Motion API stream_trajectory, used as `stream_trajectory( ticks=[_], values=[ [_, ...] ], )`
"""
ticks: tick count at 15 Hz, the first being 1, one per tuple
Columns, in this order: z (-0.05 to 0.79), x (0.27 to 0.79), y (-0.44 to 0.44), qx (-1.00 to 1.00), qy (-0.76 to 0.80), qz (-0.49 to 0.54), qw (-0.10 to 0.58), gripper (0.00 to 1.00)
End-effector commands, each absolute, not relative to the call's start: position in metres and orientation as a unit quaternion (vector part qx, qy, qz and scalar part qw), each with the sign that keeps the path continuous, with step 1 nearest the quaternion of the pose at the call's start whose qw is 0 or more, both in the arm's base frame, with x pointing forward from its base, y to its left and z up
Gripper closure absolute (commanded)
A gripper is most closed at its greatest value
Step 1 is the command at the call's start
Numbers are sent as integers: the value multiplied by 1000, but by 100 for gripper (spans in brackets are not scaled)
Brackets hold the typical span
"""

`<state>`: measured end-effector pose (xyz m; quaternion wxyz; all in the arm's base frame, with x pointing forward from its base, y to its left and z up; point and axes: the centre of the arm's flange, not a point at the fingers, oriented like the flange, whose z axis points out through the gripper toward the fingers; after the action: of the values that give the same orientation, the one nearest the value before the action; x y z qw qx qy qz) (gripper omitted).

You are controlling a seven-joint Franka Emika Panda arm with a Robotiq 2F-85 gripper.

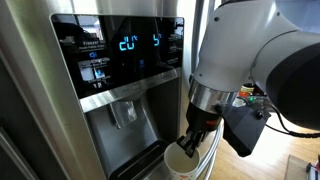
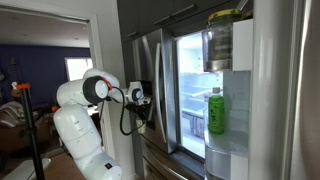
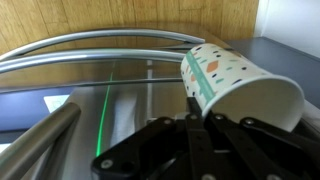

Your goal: Put the cup on the water dispenser

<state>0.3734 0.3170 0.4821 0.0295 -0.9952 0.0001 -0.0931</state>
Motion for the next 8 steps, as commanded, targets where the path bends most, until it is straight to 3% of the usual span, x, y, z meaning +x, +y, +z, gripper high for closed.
stream_trajectory(
  ticks=[1,8],
  values=[
    [470,369,328,-991,3,-133,18,99],
    [465,368,332,-983,-2,-183,-9,99]
  ],
)
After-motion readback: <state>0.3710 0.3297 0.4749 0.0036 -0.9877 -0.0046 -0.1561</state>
